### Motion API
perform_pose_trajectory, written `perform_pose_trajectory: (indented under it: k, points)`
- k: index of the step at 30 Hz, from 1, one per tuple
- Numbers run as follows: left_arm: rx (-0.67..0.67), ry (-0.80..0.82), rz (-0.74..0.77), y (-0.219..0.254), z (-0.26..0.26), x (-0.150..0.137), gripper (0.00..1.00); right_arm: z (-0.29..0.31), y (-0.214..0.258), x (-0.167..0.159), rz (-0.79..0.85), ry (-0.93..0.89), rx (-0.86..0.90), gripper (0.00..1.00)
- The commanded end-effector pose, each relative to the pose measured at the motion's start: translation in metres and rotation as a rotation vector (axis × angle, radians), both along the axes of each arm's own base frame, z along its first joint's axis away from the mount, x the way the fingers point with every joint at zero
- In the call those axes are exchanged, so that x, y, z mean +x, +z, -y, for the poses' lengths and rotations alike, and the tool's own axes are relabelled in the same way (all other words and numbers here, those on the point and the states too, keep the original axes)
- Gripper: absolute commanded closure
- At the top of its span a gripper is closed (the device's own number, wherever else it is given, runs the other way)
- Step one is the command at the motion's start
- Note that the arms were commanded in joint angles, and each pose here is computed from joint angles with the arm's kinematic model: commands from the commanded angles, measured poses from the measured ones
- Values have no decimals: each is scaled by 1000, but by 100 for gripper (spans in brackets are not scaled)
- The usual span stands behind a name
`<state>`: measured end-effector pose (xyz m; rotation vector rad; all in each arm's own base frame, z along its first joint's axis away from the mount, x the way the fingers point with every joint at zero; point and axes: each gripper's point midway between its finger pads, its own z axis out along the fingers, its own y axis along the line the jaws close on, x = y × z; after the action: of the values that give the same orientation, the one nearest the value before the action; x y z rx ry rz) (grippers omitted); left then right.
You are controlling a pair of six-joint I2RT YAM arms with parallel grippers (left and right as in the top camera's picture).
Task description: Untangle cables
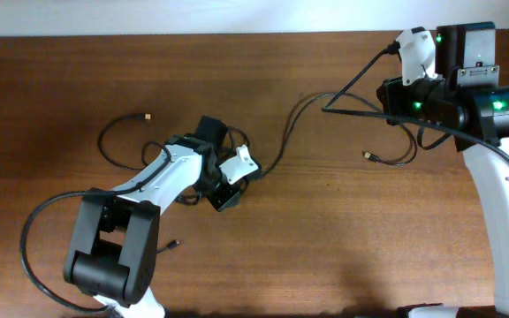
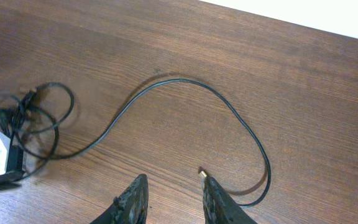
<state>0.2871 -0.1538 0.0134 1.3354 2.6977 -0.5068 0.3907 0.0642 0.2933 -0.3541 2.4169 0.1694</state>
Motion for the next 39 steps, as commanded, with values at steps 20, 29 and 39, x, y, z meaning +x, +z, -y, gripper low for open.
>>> perform_pose_trajectory:
  k: [20, 29, 39]
  points:
    - [-115, 295, 331, 263, 39, 95, 100, -3, -1, 4, 2, 9, -11, 71]
    - [-94, 361, 442, 332, 17, 79, 100, -45, -21, 2, -54, 133, 49, 71]
    - [-67, 377, 452, 325, 14, 86, 100, -127, -34, -22, -80, 339, 22, 34]
